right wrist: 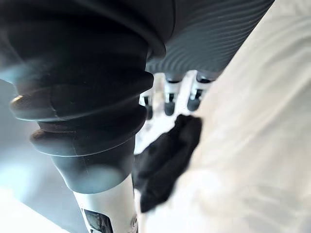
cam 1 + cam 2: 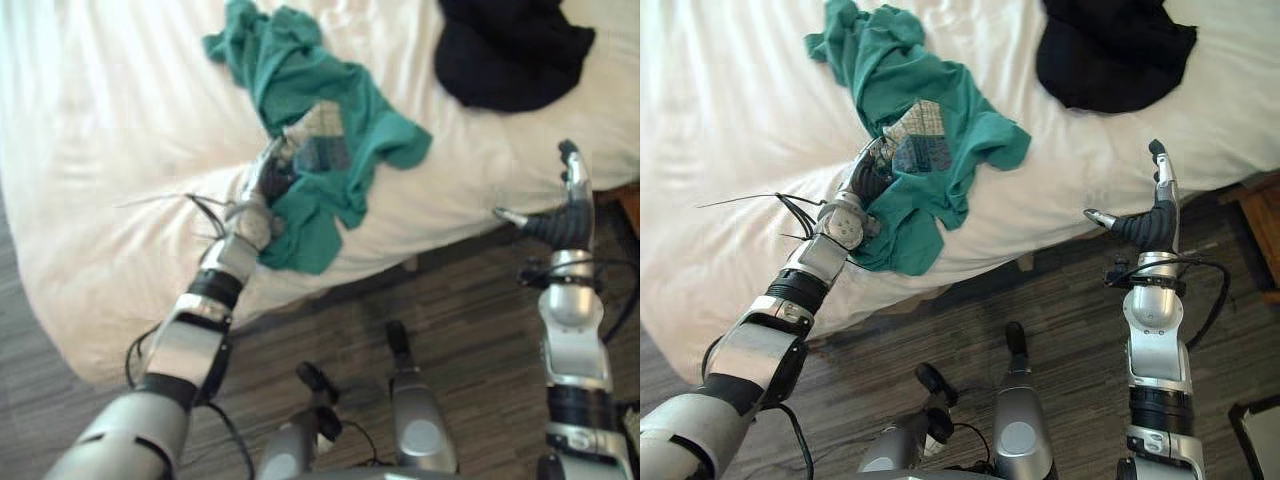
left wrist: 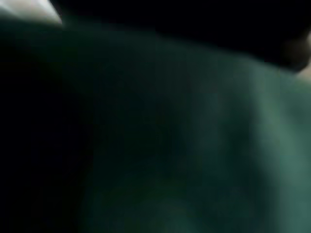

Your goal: Tidy the bed and pick cloth on bed and put in laundry

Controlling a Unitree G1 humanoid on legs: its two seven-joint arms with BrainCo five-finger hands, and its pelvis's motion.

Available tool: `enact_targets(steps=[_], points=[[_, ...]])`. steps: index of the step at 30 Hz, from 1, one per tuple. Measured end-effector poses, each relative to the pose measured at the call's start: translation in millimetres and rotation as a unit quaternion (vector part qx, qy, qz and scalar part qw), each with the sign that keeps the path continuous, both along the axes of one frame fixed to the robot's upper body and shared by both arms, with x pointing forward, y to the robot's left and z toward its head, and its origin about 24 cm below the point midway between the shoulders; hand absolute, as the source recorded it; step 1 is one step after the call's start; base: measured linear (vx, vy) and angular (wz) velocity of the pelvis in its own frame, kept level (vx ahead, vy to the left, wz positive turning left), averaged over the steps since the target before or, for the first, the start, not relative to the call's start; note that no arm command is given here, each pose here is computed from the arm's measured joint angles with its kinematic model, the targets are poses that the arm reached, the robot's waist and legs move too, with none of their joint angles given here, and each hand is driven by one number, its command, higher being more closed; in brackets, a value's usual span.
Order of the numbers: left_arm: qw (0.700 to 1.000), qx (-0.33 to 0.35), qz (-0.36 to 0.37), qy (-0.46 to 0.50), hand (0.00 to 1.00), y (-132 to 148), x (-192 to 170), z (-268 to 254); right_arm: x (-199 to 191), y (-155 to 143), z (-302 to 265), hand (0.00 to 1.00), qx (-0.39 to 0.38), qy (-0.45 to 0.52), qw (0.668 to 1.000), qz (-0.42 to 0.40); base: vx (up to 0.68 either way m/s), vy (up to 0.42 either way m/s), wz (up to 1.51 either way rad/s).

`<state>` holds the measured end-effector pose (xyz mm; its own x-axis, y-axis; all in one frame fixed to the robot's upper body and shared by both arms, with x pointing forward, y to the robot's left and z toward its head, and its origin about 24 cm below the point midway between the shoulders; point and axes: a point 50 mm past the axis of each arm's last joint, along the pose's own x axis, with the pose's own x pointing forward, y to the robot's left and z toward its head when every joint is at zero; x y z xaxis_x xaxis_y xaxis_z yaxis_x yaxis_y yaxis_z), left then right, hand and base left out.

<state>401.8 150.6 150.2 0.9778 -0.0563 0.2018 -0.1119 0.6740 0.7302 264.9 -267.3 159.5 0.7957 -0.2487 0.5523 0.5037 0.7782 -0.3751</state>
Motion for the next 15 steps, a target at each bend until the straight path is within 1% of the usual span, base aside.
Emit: enact_targets(steps=[5,9,13,15], points=[[1.000,0.003,-0.007,-0.013,0.00,-8.4,0.5,4.1,2.5,11.1,-5.2,0.00,0.009,0.003,1.000,0.017,0.00,0.020,-0.12],[1.000,-0.001,-0.001,-0.027,0.00,-8.9,1.4,9.4,2.8,18.8,-9.2,0.00,0.022,-0.001,0.999,0.028,-0.04,0.009,-0.07],[0.999,0.003,0.003,-0.032,0.00,-7.8,1.8,11.5,2.8,19.5,-9.8,0.00,0.024,-0.001,0.999,0.028,-0.04,-0.019,-0.08],[0.999,0.016,0.000,-0.033,0.00,-10.4,1.6,11.0,2.8,19.7,-10.0,0.00,0.025,-0.001,0.999,0.028,-0.05,-0.039,-0.01]])
